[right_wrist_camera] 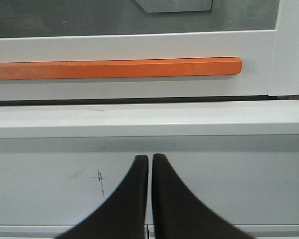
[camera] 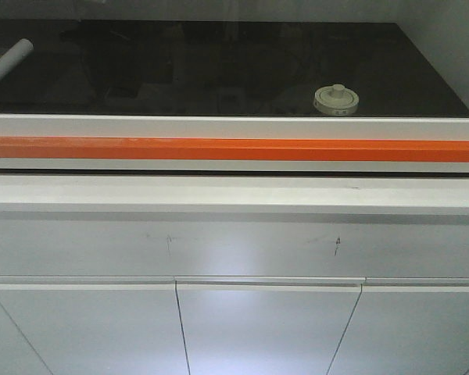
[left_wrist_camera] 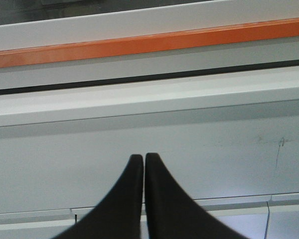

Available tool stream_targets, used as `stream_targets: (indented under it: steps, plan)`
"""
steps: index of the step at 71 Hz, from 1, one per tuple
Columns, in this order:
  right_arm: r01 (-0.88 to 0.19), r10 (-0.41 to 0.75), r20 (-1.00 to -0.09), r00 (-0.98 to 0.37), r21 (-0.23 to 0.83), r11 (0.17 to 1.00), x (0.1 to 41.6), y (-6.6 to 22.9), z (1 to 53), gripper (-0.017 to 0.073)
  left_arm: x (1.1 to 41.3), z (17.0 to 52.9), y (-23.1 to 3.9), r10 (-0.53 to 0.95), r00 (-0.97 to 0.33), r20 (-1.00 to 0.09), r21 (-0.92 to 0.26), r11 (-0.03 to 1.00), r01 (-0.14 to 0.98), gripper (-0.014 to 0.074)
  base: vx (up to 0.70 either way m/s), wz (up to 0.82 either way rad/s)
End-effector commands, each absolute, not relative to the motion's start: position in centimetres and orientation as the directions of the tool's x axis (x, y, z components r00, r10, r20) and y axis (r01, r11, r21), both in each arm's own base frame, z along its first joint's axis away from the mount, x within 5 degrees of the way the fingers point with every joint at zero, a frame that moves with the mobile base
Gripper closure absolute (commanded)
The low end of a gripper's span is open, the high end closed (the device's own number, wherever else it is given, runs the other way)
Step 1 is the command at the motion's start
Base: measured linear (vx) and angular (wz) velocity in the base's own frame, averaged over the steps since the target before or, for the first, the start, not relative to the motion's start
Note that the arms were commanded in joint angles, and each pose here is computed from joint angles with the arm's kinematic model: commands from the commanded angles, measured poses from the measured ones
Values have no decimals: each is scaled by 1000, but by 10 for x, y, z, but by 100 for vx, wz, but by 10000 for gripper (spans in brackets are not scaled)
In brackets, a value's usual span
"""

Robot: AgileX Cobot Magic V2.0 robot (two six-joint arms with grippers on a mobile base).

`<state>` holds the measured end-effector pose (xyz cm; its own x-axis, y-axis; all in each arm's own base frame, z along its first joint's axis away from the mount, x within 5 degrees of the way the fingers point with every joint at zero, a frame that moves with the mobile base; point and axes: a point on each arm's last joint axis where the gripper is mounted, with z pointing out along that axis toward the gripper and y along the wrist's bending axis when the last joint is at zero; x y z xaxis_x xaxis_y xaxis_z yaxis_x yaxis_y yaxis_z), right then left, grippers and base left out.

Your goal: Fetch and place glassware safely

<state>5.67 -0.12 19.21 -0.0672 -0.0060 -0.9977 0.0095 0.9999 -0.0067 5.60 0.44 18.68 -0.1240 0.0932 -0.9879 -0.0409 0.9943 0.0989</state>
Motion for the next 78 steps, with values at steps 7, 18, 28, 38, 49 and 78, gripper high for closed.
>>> stream_targets:
  steps: [7,18,28,38,49,78]
  plan:
    - [5,-22,-1000,1,-22,1000,57,-1,193,563,57,184,3,81,-70,-994,83,996,-31,601,0,0]
    - [5,-22,-1000,1,-22,1000,57,-1,193,563,57,184,3,81,-70,-994,83,996,-31,601,0,0]
    - [5,-22,-1000,1,-22,1000,57,-1,193,563,57,184,3,81,-70,-994,83,996,-31,601,0,0]
    - [5,-22,-1000,1,-22,1000,57,-1,193,563,57,184,3,81,-70,-994,83,996,-31,601,0,0]
    - [5,-22,-1000,1,-22,1000,57,-1,193,563,57,184,3,81,-70,-994,83,996,-31,601,0,0]
    - [5,-21,-1000,3,-21,1000,57,-1,193,563,57,184,3,81,-70,-994,83,996,-31,601,0,0]
